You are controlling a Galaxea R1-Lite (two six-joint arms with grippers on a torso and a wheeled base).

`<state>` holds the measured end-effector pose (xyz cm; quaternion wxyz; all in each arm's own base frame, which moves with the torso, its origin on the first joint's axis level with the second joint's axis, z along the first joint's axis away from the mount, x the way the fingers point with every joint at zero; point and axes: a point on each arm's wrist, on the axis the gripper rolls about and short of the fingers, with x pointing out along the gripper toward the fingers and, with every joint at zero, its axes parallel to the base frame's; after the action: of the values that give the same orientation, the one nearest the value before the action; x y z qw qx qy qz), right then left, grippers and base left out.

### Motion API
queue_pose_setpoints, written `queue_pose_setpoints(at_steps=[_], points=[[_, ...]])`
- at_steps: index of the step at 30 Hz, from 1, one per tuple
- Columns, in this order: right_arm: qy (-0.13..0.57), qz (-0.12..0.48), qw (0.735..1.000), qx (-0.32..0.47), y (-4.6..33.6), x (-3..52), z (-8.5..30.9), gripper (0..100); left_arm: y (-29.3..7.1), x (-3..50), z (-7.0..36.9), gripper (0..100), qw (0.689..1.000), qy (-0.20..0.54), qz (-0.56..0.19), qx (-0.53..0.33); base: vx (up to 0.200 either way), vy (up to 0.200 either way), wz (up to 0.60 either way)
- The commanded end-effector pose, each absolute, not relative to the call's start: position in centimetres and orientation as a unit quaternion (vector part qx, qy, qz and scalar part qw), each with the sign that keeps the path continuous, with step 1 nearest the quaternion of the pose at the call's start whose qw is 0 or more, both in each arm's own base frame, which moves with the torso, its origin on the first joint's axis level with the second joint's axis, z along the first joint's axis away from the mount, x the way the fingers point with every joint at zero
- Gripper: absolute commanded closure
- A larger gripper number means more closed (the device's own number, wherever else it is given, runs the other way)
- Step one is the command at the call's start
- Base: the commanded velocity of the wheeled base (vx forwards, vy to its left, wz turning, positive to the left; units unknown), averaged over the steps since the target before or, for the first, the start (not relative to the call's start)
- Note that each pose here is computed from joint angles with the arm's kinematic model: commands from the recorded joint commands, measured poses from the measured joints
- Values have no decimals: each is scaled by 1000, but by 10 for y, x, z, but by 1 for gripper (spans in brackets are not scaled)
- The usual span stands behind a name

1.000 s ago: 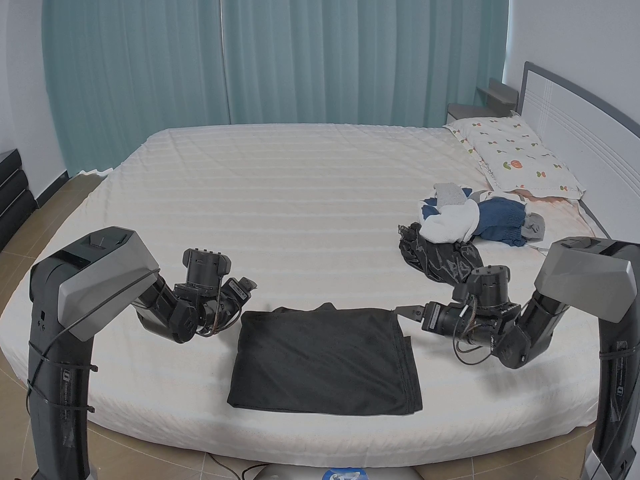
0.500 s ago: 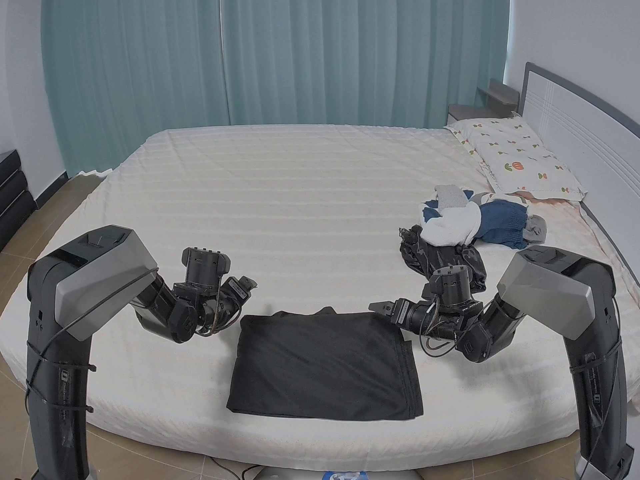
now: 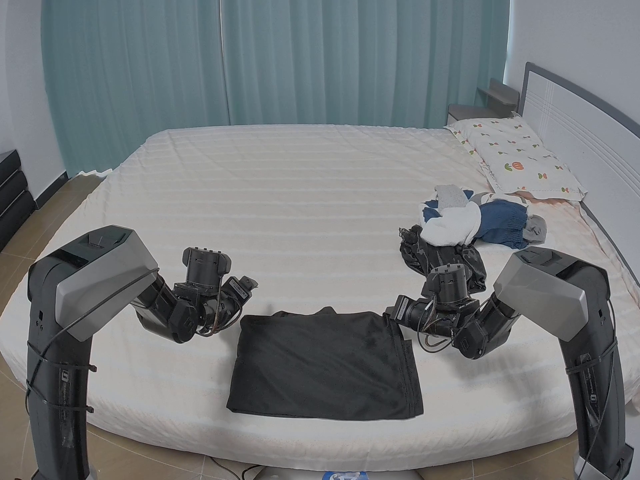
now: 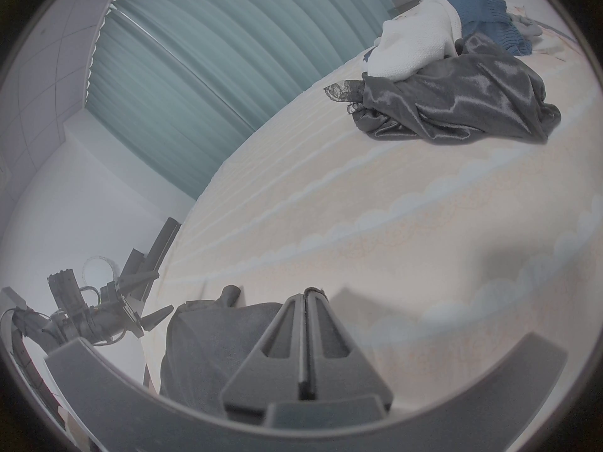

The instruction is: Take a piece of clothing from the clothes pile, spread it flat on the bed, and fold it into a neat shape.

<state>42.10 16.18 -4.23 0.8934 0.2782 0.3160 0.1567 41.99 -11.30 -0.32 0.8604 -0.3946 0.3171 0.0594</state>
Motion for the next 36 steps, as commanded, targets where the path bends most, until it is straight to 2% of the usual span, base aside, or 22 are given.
queue_pose_setpoints(at_steps=[1, 36], points=[[311, 150, 892, 290, 159, 424, -40, 100, -113, 420, -4, 0, 860, 318, 60, -394, 0, 0, 0], [315, 100, 895, 298, 141, 433, -41, 100, -114, 421, -7, 0, 861, 319, 61, -392, 0, 0, 0]])
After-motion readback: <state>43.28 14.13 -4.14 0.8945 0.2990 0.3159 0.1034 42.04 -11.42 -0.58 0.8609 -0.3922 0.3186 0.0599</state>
